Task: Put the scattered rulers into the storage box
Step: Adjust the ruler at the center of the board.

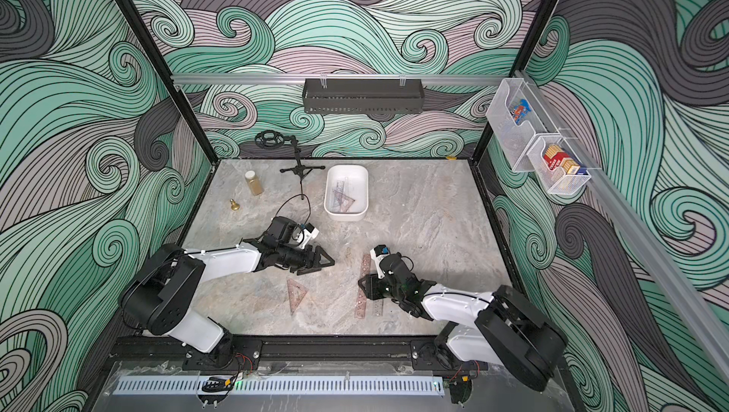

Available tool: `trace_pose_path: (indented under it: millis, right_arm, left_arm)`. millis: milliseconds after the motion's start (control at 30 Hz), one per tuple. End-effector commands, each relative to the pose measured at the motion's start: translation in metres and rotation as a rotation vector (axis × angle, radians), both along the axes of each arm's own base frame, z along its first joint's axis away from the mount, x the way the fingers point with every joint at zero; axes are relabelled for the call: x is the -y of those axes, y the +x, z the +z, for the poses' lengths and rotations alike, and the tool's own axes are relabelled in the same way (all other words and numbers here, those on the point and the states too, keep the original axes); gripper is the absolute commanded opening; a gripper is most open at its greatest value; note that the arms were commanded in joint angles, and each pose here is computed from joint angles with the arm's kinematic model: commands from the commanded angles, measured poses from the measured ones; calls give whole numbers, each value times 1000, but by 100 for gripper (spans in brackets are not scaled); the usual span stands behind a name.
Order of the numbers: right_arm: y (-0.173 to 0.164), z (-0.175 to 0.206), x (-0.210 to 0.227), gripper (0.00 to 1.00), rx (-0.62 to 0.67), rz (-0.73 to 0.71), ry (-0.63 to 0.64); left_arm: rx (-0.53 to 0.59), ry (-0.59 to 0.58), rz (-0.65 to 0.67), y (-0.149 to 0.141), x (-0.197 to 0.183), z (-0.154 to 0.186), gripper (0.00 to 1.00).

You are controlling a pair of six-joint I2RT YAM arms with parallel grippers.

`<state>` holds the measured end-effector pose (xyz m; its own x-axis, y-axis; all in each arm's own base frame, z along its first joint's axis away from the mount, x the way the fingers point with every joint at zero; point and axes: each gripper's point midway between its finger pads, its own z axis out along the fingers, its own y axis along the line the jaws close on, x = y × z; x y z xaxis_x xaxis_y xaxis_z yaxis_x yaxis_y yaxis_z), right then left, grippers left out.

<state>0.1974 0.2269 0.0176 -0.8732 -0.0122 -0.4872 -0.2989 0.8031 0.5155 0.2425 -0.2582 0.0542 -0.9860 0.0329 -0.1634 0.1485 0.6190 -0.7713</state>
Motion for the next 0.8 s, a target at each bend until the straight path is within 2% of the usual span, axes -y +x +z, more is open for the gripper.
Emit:
trace_pose_path:
  millis: [0,267,367,533,767]
  right_arm:
    - [-2,-5,-16,44,-34,37,18]
    - [13,7,-52,44,-27,98,76]
    - [13,15,-48,43,-16,103,76]
    - [-13,21,-30,43,-34,141,90]
    - [-41,-2,-30,40,-123,212,113]
  left_arm:
    - [12,0,12,-1,-6,1,78]
    - [-12,-13,35,-8,-11,-6,78]
    - [-23,-21,43,-10,-12,-6,78]
    - [-28,-32,42,-13,-7,-5,78]
    - [-40,-25,50,-15,-7,-11,77]
